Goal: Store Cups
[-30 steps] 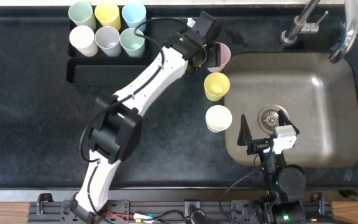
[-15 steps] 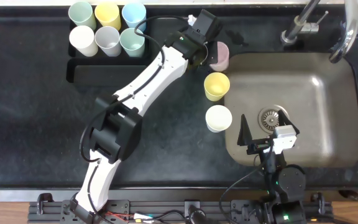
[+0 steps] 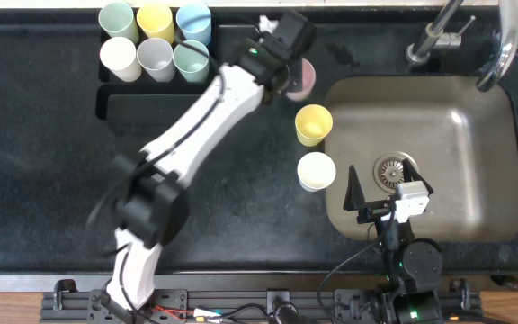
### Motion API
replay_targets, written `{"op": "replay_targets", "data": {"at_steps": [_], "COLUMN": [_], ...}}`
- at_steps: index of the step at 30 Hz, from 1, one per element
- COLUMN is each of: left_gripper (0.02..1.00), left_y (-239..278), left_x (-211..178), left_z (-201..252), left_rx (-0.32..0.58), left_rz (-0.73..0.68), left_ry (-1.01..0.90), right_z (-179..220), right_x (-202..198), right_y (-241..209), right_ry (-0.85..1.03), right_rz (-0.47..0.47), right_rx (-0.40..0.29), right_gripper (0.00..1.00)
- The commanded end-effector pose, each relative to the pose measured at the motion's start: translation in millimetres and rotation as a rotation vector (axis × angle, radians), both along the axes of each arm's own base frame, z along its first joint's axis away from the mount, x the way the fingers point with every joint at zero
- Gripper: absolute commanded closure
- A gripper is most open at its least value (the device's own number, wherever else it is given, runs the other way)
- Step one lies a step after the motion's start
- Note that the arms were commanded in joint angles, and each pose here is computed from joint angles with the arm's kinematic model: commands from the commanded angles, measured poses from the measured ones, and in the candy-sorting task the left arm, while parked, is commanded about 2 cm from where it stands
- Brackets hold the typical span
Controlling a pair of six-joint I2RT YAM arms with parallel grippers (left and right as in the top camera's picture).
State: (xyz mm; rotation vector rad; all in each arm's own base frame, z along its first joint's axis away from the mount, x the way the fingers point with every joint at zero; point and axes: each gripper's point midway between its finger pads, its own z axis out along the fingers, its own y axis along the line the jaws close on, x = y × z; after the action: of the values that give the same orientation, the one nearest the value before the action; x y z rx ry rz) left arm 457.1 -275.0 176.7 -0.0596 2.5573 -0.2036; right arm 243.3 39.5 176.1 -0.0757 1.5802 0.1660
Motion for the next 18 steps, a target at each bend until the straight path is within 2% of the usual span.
{"op": "replay_targets", "data": {"at_steps": [1, 4, 8, 18], "left_gripper": [0.985, 0.985, 0.985, 0.985], "left_y": [79, 134, 204, 310], "left_x": [-7, -22, -49, -104], "left_z": [123, 144, 142, 52], "left_rx": [-0.004, -0.014, -0.025, -0.016], "left_rz": [0.121, 0.207, 0.303, 0.431], "left_ry": [-0.243, -0.263, -0.241, -0.01], "right_z": [-4, -4, -4, -4], "right_x": [0, 0, 0, 0], "right_y": [2, 2, 2, 2], "right_ry": [0.0, 0.0, 0.0, 0.0], "right_rz": [0.009, 0.009, 0.009, 0.009], "right_rx": [-0.003, -0.003, -0.003, -0.003], "right_gripper": [0.005, 0.003, 0.003, 0.003]}}
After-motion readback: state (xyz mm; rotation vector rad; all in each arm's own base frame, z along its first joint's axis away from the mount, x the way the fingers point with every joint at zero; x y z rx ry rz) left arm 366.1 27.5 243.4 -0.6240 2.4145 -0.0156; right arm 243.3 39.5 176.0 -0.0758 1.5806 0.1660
